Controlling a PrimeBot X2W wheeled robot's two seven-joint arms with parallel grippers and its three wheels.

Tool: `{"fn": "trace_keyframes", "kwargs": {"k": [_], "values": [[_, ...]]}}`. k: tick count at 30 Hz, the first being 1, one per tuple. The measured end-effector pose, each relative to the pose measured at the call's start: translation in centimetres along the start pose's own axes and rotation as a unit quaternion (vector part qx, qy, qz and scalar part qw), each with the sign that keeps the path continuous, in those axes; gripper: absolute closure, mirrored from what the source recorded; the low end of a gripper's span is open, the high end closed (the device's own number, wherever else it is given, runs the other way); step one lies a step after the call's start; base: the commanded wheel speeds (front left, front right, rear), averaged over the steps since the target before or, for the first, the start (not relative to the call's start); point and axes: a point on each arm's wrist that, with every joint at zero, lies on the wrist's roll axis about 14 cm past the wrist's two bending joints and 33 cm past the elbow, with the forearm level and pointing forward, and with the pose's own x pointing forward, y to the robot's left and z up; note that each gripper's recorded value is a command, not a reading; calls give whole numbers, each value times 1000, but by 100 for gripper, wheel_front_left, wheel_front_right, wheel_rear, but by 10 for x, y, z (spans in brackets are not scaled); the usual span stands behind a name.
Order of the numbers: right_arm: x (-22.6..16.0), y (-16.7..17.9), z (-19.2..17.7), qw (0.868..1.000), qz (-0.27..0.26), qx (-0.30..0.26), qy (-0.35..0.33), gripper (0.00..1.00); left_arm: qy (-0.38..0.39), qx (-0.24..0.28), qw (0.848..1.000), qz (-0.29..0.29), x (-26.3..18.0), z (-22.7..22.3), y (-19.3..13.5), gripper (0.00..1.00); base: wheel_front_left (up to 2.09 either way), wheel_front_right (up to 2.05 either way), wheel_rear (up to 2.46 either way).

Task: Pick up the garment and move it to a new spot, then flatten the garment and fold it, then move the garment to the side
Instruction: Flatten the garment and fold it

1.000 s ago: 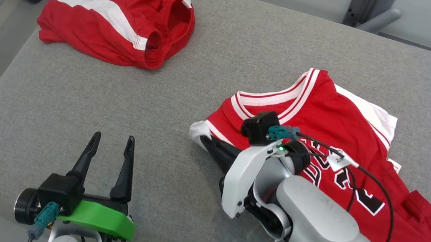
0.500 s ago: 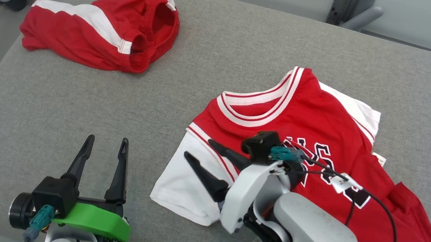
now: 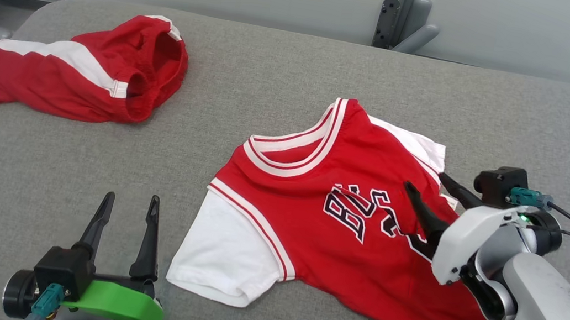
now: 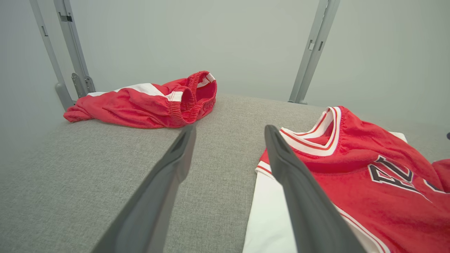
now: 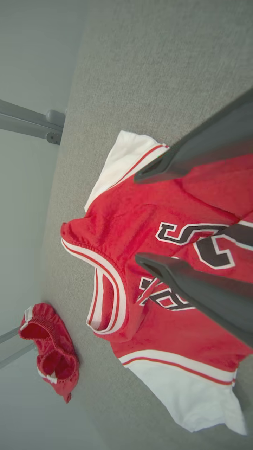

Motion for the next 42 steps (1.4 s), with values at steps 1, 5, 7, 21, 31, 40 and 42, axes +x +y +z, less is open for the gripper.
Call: {"fn": "trace_keyframes", "kwargs": {"k": [1, 5, 7, 21, 31, 40, 42], "values": [[-6, -7, -4, 1000, -9, -1, 9, 0, -1, 0, 1000, -2, 1, 0, -1, 0, 0, 0, 0], [-23, -19, -23, 998, -29, -2, 50, 0, -1, -2, 1000, -11, 3, 0, -7, 0, 0, 0, 0], [-28, -25, -31, 997, -37, -8, 70, 0, 1, -2, 1000, -12, 3, -1, -8, 0, 0, 0, 0], [-39, -30, -63, 983, -43, -12, 178, 0, 7, -2, 1000, 6, -4, -4, 4, 0, 0, 0, 0], [-18, -42, -76, 978, -71, 1, 196, 57, 11, 0, 1000, 13, -8, -6, 9, 0, 0, 0, 0], [15, -53, -54, 985, -84, -18, 148, 100, 14, 2, 999, 37, -17, -6, 23, 0, 0, 0, 0], [23, -58, -39, 988, -87, -29, 126, 100, 14, 2, 999, 42, -19, -6, 25, 0, 0, 0, 0]]}}
